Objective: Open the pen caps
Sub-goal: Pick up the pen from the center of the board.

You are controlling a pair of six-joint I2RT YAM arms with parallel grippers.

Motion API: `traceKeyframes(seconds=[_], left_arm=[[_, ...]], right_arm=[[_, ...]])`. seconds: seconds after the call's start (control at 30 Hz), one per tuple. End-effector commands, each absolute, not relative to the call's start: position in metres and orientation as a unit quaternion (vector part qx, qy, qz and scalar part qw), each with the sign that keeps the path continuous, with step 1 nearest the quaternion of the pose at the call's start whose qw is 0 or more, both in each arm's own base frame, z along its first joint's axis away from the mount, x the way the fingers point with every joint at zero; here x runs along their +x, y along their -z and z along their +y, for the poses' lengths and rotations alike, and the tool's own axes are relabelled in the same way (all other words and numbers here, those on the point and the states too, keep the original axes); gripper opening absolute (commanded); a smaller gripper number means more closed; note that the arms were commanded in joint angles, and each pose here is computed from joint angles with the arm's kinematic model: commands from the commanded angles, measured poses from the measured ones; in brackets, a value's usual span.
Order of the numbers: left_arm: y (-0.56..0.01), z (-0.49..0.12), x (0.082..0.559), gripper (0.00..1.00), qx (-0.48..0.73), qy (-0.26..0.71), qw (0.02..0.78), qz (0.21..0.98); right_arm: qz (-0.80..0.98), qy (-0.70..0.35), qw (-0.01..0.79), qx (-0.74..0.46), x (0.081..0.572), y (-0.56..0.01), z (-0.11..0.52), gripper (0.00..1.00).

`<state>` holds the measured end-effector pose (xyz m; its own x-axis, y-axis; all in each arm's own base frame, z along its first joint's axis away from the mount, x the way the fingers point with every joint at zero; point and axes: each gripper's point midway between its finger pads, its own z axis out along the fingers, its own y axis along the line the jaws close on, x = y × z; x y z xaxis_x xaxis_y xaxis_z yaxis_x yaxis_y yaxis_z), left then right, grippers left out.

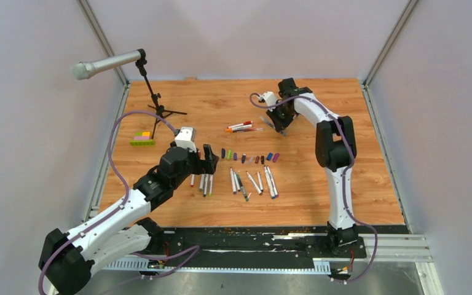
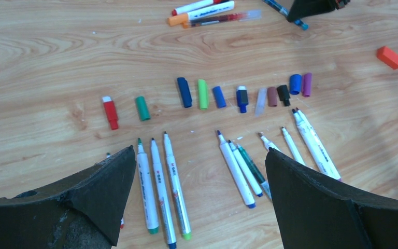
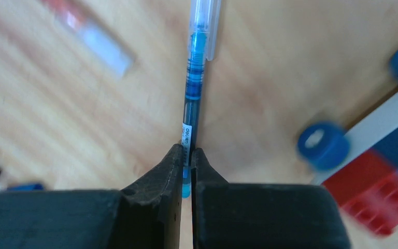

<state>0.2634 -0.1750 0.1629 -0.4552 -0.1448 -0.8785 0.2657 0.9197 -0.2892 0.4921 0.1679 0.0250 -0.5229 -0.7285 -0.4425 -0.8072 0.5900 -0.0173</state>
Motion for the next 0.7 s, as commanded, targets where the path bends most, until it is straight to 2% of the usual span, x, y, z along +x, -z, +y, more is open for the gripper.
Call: traceKeyframes(seconds=[0.0, 0.27, 0.67], left_arm=[[-0.174, -0.191, 0.259, 1.0, 0.02, 0.252, 0.509, 0.823], [-0.182, -0.201, 0.25, 1.0, 0.001, 0.306, 0.498, 0.812], [-0.196, -0.199, 0.238, 1.0, -0.023, 0.341, 0.496, 0.798]], right_arm=[[0.884, -0.085, 0.149, -0.435, 0.437, -0.028, 0.138, 0.0], [0.907, -0.062, 0.108, -0.403, 0.373, -0.016, 0.097, 0.03], [0.92, -0.037, 0.107, -0.376, 0.379, 0.003, 0.09, 0.17]])
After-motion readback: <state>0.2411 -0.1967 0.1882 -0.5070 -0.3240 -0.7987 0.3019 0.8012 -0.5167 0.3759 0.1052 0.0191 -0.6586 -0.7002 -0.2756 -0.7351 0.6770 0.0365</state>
